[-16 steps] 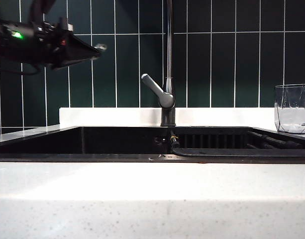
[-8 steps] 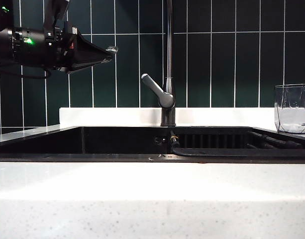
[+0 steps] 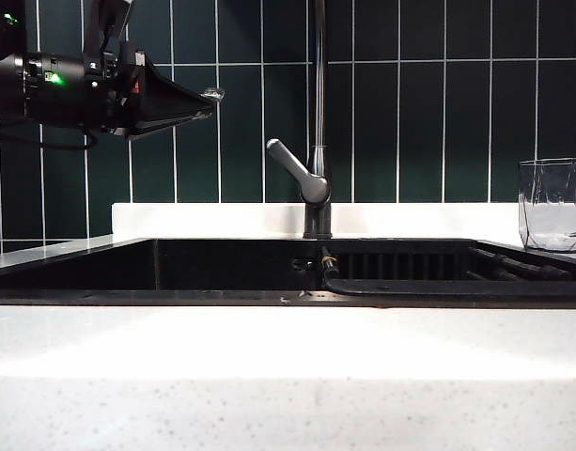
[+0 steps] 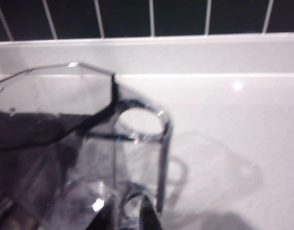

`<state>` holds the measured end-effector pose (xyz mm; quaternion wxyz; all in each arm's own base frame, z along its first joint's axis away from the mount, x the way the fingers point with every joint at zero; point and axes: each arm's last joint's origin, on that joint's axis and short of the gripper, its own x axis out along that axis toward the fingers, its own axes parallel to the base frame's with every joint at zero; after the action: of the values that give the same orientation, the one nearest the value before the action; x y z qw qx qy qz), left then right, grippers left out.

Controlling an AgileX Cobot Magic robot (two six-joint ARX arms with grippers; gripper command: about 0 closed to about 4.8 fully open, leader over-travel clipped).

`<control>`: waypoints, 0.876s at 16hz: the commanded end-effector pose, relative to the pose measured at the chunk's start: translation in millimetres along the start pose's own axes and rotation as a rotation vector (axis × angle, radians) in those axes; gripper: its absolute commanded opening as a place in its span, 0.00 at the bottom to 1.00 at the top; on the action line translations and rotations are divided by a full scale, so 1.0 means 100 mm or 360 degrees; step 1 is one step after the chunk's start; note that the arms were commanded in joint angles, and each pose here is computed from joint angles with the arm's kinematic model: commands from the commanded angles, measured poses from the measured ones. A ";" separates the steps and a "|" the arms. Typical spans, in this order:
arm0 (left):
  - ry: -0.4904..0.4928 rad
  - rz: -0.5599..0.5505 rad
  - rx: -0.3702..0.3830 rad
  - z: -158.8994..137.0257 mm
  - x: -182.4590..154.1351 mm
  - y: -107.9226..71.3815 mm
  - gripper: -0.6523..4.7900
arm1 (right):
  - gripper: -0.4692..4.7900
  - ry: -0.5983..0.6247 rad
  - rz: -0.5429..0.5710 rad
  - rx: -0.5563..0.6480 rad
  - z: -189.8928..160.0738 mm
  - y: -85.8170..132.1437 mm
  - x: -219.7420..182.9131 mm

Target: Pick up the mug next to the sink, go to the faucet to get some water, pour the water into the sink, and finally put the mug back to its place.

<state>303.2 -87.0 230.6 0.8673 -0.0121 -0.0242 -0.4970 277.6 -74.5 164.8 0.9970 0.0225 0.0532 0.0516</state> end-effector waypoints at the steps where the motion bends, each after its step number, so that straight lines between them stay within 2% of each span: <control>1: -0.0019 -0.0015 0.0051 0.03 0.01 0.00 0.22 | 0.21 -0.0067 -0.0021 -0.0049 0.09 -0.03 0.05; 4: -0.0017 -0.0015 0.0056 0.03 0.01 0.00 0.22 | 0.22 -0.0066 -0.0081 -0.0046 0.09 -0.10 0.03; 6: -0.0017 -0.0014 0.0055 0.03 0.01 0.00 0.22 | 0.29 -0.0044 -0.0105 -0.0019 0.07 -0.16 0.00; 10: -0.0011 -0.0014 0.0048 0.01 0.01 0.00 0.22 | 0.30 -0.0055 -0.0019 -0.0031 0.08 -0.10 0.02; 14: 0.0005 -0.0014 0.0031 -0.04 0.02 0.02 0.22 | 0.29 -0.0102 -0.0008 -0.0071 0.20 -0.10 0.10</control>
<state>305.3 -87.5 225.2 0.8677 -0.0073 -0.0191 -0.4967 288.9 -83.7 178.4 0.9983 0.0082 0.0294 0.0495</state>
